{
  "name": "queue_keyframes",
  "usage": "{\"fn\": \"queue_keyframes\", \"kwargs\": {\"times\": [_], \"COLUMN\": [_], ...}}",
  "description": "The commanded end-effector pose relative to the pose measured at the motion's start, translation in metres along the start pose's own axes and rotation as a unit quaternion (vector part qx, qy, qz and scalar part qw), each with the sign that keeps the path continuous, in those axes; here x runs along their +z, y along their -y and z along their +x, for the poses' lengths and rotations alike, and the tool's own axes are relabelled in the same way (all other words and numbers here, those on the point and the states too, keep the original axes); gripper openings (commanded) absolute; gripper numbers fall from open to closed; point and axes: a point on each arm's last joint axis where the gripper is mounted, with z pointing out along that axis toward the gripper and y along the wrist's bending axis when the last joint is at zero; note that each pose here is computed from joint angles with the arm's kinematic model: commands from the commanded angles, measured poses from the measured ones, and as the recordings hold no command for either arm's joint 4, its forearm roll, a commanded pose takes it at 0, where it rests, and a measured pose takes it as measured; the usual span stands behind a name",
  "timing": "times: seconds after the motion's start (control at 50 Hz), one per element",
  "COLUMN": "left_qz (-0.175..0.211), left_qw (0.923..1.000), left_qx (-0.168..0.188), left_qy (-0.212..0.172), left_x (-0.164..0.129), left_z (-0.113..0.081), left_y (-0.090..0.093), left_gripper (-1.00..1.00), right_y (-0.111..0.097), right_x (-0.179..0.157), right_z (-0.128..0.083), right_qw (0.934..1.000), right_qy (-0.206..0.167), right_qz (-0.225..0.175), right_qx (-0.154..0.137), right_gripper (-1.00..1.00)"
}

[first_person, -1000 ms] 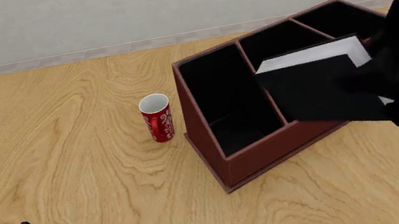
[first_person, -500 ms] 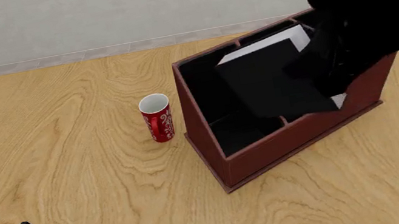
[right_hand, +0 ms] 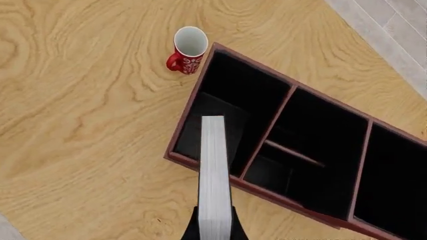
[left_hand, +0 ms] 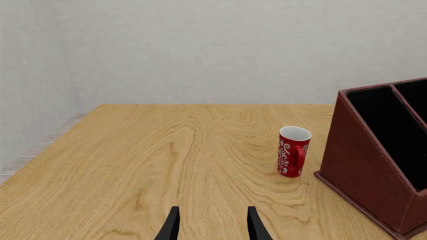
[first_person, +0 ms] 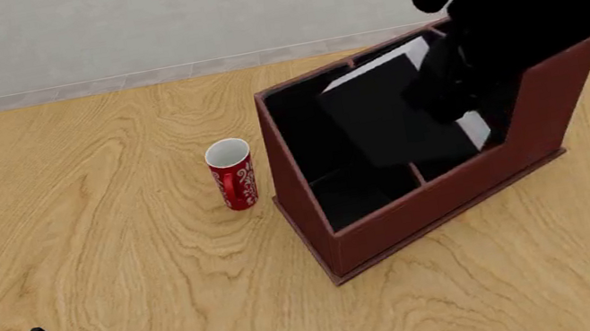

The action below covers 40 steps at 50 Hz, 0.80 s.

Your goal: Pick up the book and place it in the left compartment of the caddy.

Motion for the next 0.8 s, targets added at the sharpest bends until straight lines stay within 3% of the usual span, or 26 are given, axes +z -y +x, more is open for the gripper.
{"fn": "queue_keyframes", "kwargs": {"times": [0.02,0.8], "left_qz": [0.000,0.000], "left_qw": [1.0000,1.0000], "left_qx": [0.000,0.000], "left_qy": [0.000,0.000], "left_x": [0.000,0.000], "left_z": [0.000,0.000], "left_y": [0.000,0.000], "left_gripper": [1.00,1.00], "right_y": [0.009,0.019], "right_x": [0.009,0.055], "right_z": [-0.005,-0.017], "right_qw": [0.9998,0.9985], "right_qy": [-0.008,-0.052], "right_qz": [0.009,0.001], "right_qx": [0.014,0.018], "right_gripper": [-1.00,-1.00]}}
